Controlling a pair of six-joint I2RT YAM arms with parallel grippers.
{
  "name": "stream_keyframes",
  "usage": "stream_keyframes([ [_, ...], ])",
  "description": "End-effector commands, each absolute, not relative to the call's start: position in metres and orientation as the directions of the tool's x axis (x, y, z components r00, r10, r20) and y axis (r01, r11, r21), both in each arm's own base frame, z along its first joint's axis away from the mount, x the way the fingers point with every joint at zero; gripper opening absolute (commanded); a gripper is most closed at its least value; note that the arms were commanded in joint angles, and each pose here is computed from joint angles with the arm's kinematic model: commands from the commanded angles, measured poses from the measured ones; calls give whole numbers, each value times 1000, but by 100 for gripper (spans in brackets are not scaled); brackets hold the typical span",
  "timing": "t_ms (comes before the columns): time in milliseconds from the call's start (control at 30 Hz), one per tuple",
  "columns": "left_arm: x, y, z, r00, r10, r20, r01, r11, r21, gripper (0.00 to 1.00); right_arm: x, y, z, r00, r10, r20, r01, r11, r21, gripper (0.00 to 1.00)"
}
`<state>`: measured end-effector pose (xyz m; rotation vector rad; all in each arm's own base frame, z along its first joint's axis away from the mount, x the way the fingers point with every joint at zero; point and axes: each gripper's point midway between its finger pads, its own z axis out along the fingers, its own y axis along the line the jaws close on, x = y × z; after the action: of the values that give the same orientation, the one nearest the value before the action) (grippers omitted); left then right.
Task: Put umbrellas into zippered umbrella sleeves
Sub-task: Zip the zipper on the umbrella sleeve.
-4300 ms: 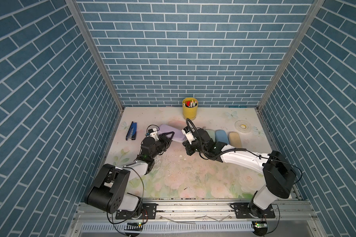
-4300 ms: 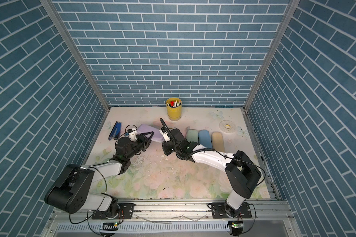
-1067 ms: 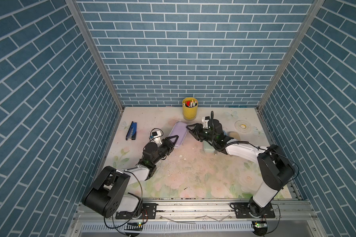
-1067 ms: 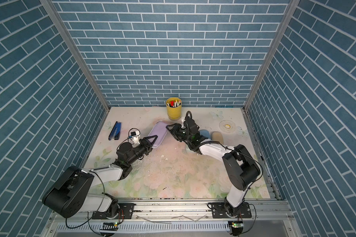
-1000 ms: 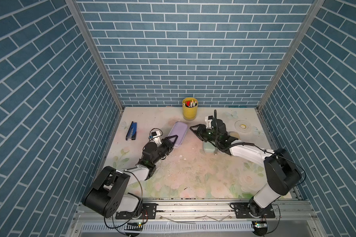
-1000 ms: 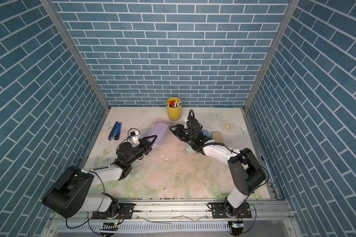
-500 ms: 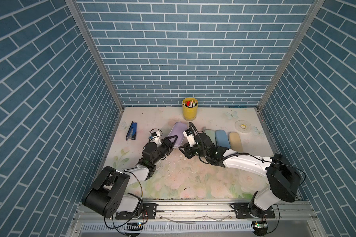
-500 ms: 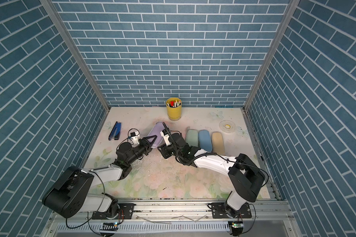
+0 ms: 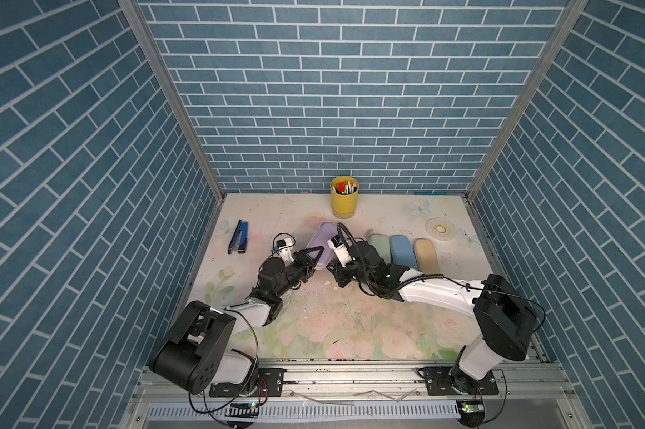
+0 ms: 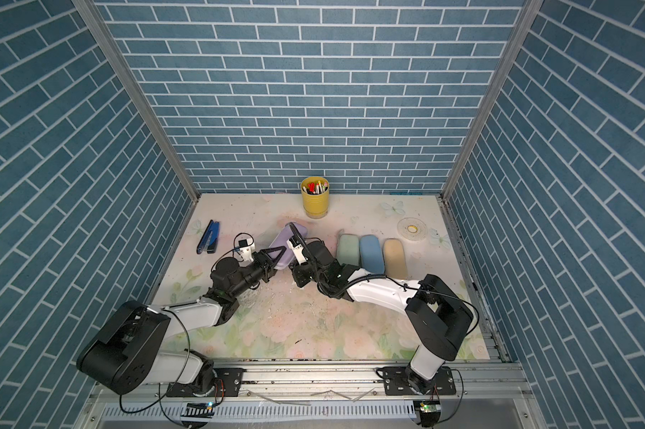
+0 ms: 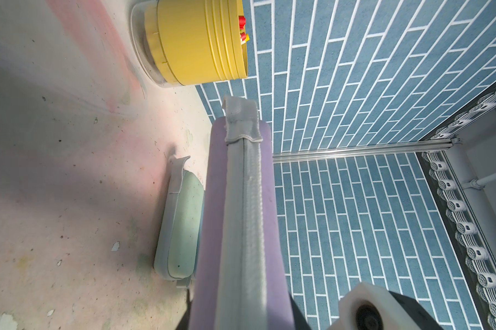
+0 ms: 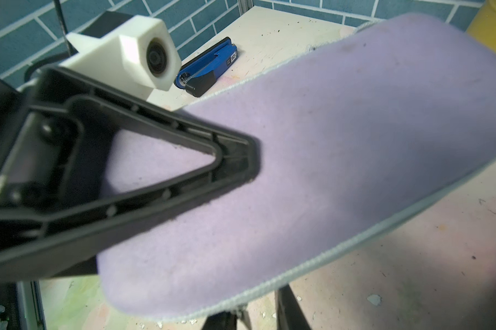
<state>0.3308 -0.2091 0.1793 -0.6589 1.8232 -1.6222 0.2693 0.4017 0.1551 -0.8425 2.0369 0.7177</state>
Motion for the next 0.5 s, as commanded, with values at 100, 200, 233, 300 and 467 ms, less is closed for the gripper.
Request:
stream_keyframes([
  [100,334,-215,207,-698,-700,-152,126,89,-988,31,271,410,181,-367,-309,-878,-809,572,136,16],
  [200,334,-215,207,-700,-698,-152,126,88,-988,31,270,409,182,-358,-319,-878,-813,569,125,11],
  [233,334,-216,207,-702,-696,-152,126,89,-988,31,269,408,180,-357,-325,-876,-813,570,120,8],
  [300,334,-216,207,-704,-694,-152,125,90,-988,30,270,404,179,-355,-336,-872,-810,576,108,2],
  [467,331,-216,210,-719,-678,-153,125,90,-988,29,282,386,166,-368,-383,-847,-782,620,60,0],
])
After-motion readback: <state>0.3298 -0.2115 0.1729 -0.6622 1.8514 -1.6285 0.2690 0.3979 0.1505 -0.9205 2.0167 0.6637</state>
